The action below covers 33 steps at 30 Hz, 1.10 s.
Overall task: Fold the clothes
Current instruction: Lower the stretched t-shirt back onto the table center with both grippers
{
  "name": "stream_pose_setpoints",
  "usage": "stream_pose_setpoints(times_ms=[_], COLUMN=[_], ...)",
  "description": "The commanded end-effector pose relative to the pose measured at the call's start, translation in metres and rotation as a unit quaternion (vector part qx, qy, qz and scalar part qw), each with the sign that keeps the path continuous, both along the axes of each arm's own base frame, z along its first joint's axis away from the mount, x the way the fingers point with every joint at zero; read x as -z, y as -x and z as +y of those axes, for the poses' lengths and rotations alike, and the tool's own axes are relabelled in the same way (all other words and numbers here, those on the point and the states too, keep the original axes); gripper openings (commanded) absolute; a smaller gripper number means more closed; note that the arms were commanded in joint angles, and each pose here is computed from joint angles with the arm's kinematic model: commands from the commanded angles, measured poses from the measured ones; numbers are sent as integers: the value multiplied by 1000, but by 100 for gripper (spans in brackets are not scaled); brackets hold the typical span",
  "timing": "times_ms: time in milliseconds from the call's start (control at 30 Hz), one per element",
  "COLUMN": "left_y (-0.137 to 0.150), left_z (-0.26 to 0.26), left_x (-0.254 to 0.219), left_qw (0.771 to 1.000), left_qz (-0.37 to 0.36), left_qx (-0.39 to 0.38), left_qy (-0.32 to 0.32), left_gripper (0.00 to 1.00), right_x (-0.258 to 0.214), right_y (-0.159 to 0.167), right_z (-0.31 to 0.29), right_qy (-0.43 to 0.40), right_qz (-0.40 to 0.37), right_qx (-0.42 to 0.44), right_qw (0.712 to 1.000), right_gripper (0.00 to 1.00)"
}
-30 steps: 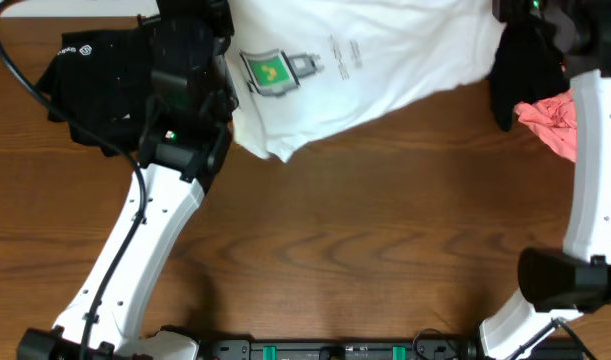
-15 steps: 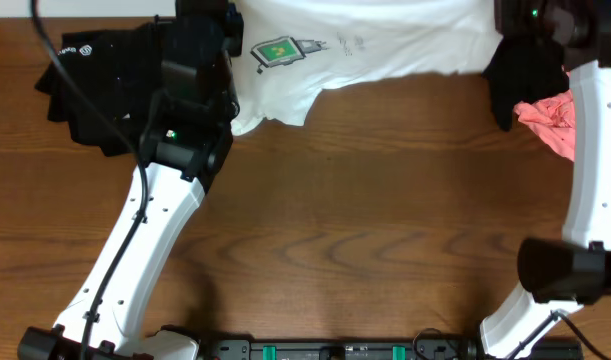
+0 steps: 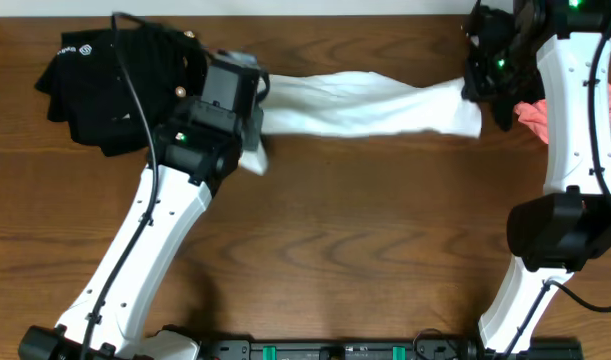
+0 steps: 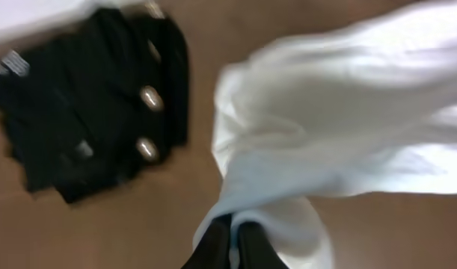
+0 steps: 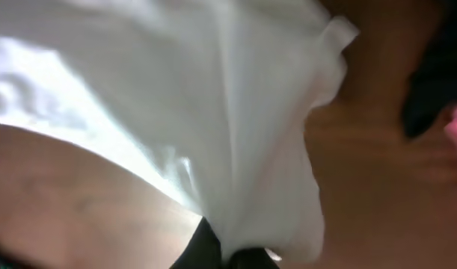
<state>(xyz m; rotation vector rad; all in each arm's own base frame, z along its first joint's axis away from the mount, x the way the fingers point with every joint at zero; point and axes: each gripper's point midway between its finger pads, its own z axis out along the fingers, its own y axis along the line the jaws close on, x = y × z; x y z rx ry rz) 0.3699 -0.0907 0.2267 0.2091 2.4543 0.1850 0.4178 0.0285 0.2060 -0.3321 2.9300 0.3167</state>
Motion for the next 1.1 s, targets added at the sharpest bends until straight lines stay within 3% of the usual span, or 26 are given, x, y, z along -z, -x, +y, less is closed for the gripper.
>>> stream_pose_setpoints(times_ms=[0,133,433,1067], left_y=[22,53,95,199], left_z=[-17,-21,-37,-47], left_x=[19,44,73,145], left_qw=[996,988,970,908], left_qz=[64,146,237,413], left_qx=[-7,-6,0,-39], left_qy=[56,47,59,66], left_gripper=[6,6,6,6], right_x=[4,15,61,55], right_y=[14,33,72,136], right_z=[6,9,13,3], right_qy=[-23,-32,-42,-13], right_qz=[33,78,185,203], right_qx=[-9,-14,-14,22], right_qw=[999,996,982,979], right_gripper=[1,1,1,1])
